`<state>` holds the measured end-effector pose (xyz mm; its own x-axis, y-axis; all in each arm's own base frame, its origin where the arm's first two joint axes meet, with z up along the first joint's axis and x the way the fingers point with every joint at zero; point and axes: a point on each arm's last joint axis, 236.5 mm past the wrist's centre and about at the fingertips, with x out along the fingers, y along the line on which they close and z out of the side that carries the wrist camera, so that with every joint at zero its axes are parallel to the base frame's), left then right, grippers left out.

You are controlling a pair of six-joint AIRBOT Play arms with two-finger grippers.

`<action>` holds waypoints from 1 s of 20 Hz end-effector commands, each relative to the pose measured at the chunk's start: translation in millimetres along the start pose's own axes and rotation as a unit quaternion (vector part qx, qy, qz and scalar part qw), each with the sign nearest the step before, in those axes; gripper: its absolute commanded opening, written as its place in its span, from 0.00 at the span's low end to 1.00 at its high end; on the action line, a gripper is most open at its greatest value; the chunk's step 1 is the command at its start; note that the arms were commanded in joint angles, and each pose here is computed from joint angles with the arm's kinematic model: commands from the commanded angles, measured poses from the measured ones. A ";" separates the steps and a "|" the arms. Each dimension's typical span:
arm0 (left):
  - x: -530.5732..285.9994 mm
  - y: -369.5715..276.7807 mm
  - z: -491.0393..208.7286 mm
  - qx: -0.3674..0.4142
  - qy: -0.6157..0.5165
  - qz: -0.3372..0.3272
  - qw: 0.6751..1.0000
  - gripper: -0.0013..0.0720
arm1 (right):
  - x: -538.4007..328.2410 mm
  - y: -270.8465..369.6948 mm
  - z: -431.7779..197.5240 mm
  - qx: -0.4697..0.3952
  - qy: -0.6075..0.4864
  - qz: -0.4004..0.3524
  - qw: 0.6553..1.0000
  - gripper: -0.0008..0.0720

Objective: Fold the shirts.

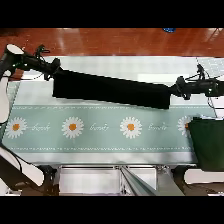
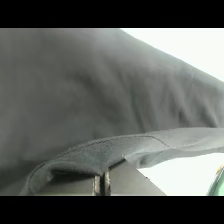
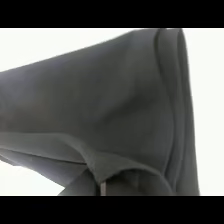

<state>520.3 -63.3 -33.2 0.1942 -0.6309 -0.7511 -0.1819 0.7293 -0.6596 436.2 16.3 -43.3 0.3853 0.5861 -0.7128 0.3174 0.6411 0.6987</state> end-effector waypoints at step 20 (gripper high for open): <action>-181.8 -39.4 -20.6 0.109 -0.307 0.096 0.941 0.70 | -11.6 -56.8 0.7 0.027 -0.028 -0.098 0.994 0.58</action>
<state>492.5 41.6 113.4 0.6073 -0.3135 -0.7300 -0.1247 0.8698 -0.4773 407.8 -50.1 -55.4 0.3464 0.4210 -0.8383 0.4273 0.7247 0.5405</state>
